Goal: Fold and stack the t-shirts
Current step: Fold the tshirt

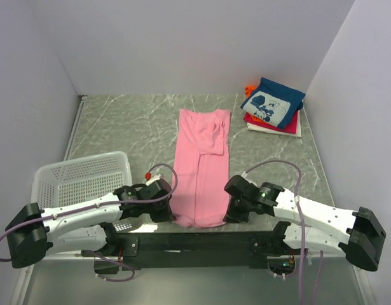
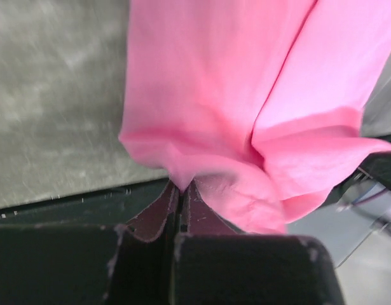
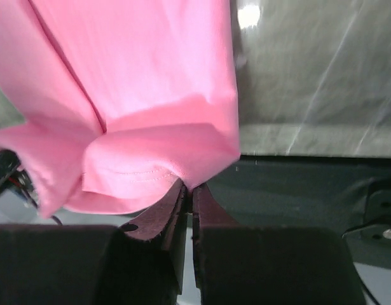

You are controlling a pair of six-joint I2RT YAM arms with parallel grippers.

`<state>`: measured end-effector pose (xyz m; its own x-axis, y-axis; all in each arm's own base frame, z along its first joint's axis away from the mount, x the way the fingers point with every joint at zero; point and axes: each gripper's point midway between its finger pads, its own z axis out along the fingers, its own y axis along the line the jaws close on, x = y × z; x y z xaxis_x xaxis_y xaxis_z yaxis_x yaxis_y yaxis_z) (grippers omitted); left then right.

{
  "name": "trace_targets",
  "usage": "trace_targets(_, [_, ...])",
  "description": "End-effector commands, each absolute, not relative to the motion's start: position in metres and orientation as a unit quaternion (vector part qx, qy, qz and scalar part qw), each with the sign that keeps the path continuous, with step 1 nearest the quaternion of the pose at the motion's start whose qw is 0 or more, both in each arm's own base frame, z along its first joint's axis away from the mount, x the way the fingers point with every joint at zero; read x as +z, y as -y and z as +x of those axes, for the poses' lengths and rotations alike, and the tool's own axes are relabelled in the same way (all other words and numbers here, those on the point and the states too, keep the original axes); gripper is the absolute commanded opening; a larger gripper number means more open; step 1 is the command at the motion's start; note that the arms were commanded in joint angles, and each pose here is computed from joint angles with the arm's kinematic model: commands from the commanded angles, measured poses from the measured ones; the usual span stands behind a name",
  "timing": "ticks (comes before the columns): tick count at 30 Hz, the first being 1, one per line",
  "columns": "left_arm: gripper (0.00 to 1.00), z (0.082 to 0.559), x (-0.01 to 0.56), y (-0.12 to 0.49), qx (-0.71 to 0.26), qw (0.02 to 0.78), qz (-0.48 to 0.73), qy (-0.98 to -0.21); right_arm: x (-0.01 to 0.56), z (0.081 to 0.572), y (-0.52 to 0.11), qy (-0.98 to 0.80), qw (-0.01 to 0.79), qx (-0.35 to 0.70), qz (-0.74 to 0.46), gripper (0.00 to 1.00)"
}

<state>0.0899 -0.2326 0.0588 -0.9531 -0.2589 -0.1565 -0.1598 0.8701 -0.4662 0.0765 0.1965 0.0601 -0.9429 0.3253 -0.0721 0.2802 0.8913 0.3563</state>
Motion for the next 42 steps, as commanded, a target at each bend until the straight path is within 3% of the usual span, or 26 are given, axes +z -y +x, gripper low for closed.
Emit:
trace_targets(1, [0.0, 0.122, 0.081, 0.238, -0.256, 0.156, -0.132, -0.945, 0.071, 0.105, -0.19, -0.969, 0.102, 0.16, 0.159, 0.0])
trace_targets(14, [0.0, 0.199, 0.085, 0.247, -0.266, 0.18, -0.113, -0.94, 0.083, 0.188, -0.183, -0.972, 0.139, 0.127, 0.138, 0.0])
trace_targets(33, [0.0, 0.362, 0.083, 0.25, -0.267, 0.191, -0.149, -0.933, 0.081, 0.332, -0.151, -0.975, 0.147, 0.093, 0.14, 0.0])
trace_targets(42, [0.0, 0.38, 0.065, 0.244, -0.252, 0.168, -0.169, -0.938, 0.059, 0.368, -0.152, -0.981, 0.122, 0.093, 0.119, 0.0])
